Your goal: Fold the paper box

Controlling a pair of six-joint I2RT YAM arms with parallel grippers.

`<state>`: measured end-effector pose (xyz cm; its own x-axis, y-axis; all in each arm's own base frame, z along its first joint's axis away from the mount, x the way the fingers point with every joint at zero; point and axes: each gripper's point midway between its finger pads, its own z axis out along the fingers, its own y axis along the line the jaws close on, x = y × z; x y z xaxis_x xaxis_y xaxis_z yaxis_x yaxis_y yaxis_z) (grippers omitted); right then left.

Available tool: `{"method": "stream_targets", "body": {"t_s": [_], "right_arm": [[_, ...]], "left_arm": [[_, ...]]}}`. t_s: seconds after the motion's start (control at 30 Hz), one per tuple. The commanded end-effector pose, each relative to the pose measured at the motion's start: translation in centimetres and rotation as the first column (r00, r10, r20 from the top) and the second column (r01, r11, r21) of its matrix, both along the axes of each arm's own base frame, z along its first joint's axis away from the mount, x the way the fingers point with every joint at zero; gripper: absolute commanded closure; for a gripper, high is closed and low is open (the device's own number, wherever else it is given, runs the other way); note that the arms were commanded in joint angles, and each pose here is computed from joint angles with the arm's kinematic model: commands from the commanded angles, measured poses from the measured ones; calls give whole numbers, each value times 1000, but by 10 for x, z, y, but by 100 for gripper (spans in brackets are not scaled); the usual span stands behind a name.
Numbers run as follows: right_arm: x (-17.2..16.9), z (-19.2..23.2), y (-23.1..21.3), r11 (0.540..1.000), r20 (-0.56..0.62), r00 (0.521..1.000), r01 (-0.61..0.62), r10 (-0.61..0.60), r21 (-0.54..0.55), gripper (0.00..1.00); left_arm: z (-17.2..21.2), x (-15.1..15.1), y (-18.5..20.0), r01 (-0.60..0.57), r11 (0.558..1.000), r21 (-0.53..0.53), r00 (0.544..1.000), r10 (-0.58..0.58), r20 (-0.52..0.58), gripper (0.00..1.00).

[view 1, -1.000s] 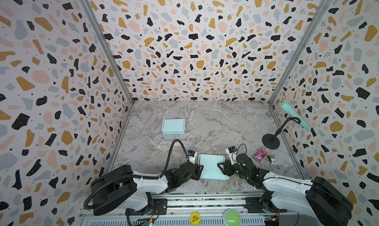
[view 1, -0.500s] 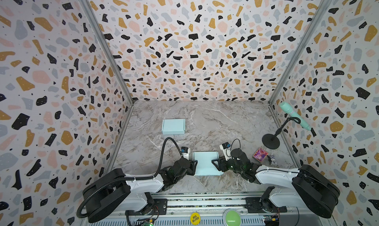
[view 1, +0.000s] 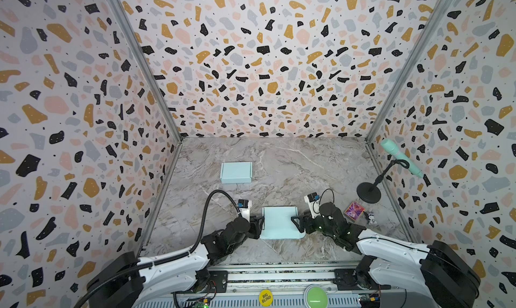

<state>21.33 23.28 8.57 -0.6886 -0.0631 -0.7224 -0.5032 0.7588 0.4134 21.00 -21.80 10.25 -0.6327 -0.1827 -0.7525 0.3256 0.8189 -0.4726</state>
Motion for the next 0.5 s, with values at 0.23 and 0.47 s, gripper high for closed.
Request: {"method": "stream_targets", "body": {"t_s": [0.23,0.47], "right_arm": [[-37,7,-5,999,-73,997,-42,40,-29,23],[-54,4,4,997,-113,991,-71,72,13,26]], "left_arm": [[-2,-31,-11,75,995,70,996,-72,-47,54],[-10,-46,-29,122,990,67,990,-117,-75,53]]}}
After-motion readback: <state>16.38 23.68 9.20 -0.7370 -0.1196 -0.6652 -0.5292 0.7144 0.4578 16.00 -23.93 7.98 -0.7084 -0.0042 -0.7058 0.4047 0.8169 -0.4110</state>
